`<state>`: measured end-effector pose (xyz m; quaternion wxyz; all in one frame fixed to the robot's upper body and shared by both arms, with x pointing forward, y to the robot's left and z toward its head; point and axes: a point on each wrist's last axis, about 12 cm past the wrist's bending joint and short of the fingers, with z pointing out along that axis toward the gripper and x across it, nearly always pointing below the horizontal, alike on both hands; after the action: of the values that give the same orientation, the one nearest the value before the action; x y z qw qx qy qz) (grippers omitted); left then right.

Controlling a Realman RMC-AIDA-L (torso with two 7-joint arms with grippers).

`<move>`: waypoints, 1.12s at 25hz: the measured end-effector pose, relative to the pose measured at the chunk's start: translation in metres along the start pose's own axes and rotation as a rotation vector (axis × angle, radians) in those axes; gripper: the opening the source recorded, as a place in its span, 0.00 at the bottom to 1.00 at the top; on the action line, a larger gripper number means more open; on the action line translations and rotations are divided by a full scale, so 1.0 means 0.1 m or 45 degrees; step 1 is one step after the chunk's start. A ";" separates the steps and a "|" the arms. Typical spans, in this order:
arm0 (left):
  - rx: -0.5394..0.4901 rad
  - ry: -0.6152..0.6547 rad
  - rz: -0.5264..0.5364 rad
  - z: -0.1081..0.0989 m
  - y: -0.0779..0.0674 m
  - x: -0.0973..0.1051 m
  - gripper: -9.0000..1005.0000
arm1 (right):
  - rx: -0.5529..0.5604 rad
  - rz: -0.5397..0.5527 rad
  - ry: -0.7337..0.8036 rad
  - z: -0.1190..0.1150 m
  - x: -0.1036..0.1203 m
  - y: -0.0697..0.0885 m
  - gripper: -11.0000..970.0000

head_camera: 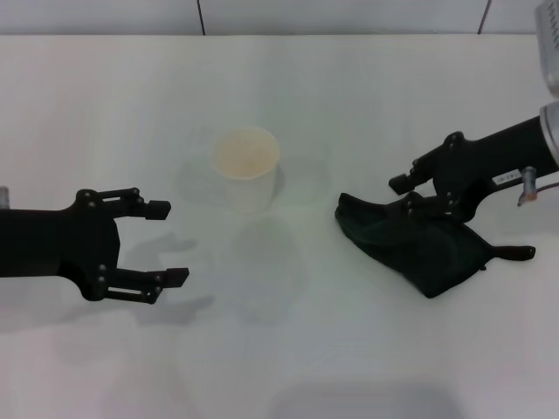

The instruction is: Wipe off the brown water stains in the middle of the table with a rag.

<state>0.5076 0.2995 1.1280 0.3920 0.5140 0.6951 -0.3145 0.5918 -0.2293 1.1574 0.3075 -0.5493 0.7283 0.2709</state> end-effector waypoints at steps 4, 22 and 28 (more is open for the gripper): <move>-0.002 -0.018 -0.014 -0.02 0.01 0.03 0.88 | 0.010 -0.004 -0.008 -0.04 0.00 -0.02 0.48; -0.039 -0.096 -0.010 -0.16 0.00 0.06 0.88 | 0.016 -0.031 -0.226 -0.29 0.04 -0.01 0.71; -0.034 -0.118 -0.007 -0.17 -0.01 0.05 0.88 | -0.012 -0.039 -0.275 -0.35 0.07 0.04 0.71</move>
<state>0.5017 0.3161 1.1324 0.4297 0.4916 0.6819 -0.3297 0.5810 -0.2578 1.1759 0.3857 -0.5295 0.6811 0.3272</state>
